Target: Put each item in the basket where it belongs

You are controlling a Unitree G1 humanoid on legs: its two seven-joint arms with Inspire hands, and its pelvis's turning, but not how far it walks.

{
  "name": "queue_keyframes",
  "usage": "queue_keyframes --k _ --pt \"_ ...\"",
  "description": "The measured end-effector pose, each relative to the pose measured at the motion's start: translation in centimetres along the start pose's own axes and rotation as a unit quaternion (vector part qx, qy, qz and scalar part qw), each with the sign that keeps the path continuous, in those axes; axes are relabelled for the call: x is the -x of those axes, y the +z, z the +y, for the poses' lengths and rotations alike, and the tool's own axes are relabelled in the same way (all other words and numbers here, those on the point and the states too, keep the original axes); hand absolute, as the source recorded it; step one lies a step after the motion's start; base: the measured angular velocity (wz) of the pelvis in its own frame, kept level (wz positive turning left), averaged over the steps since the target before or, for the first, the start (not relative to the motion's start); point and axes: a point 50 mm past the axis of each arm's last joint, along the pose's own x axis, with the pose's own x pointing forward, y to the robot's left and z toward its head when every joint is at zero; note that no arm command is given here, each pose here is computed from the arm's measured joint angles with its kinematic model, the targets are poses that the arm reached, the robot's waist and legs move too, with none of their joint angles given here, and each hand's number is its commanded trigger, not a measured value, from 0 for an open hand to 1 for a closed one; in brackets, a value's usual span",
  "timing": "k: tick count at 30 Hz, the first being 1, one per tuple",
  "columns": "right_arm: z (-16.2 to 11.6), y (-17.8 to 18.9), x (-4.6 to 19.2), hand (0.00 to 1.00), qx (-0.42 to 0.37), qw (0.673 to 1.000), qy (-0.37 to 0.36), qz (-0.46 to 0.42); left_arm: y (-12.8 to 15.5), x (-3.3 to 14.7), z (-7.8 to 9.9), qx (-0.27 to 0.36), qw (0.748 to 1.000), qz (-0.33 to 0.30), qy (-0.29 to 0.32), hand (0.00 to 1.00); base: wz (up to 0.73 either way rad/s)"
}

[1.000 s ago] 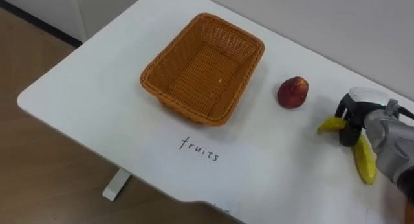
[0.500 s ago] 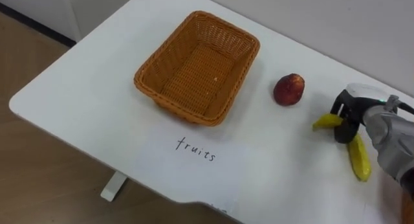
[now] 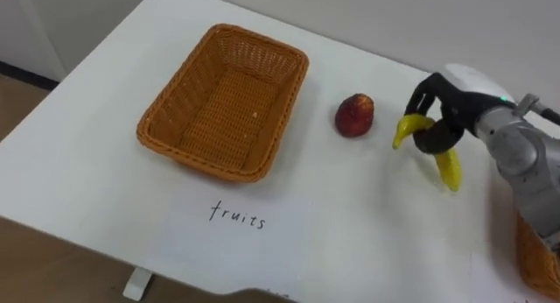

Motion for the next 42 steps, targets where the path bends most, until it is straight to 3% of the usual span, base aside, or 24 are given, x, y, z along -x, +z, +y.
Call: queue_keyframes --k 7,18,28,42 --pt "-1.0 0.2 0.2 1.00 -0.008 1.000 -0.018 -0.004 -2.2 0.2 1.1 0.009 1.000 0.027 0.012 0.00 0.00" --pt "-4.0 3.9 1.7 1.00 -0.011 0.993 -0.079 -0.090 -2.7 0.2 0.1 0.027 0.999 0.032 0.001 0.00 0.05" --pt "-5.5 6.6 3.2 1.00 -0.007 0.985 -0.098 -0.142 -3.1 0.3 0.2 0.044 0.998 0.041 -0.010 0.00 0.03" --pt "-3.4 10.4 2.7 1.00 -0.053 0.977 -0.033 -0.202 -3.1 0.3 -0.7 0.023 0.998 0.033 -0.043 0.00 0.12"
